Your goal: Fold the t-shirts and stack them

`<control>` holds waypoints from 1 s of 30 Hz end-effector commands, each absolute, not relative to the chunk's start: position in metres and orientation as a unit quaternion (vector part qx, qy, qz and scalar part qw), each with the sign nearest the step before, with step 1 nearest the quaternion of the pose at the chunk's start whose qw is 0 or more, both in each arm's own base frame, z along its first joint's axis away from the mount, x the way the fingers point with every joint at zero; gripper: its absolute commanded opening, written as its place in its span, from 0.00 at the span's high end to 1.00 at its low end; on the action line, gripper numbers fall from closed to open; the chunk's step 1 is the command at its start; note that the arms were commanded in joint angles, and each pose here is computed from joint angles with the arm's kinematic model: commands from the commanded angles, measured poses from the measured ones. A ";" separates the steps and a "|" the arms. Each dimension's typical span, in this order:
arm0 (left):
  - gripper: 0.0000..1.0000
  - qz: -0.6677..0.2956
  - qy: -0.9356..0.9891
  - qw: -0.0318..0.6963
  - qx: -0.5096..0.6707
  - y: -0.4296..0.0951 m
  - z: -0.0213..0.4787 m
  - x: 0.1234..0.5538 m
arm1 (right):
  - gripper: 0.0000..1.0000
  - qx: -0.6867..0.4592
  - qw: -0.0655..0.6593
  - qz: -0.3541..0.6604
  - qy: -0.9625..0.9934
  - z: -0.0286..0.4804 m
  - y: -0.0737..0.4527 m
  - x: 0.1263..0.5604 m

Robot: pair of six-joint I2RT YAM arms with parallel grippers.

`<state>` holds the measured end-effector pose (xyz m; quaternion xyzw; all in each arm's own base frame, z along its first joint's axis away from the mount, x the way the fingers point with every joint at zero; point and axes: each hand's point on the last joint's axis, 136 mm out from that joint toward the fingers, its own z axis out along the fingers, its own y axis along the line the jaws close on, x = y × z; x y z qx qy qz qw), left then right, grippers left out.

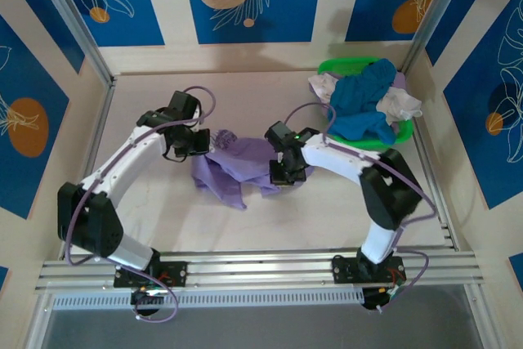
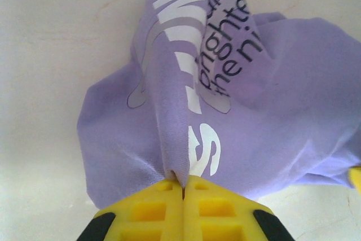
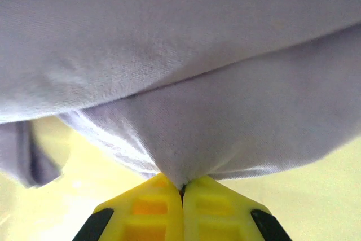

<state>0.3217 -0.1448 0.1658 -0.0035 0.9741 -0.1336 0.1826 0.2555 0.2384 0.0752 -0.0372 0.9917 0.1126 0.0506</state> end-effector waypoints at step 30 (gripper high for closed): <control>0.55 -0.140 0.974 0.175 0.037 -0.180 0.201 0.390 | 0.57 0.038 0.107 0.159 0.981 0.178 0.159 0.287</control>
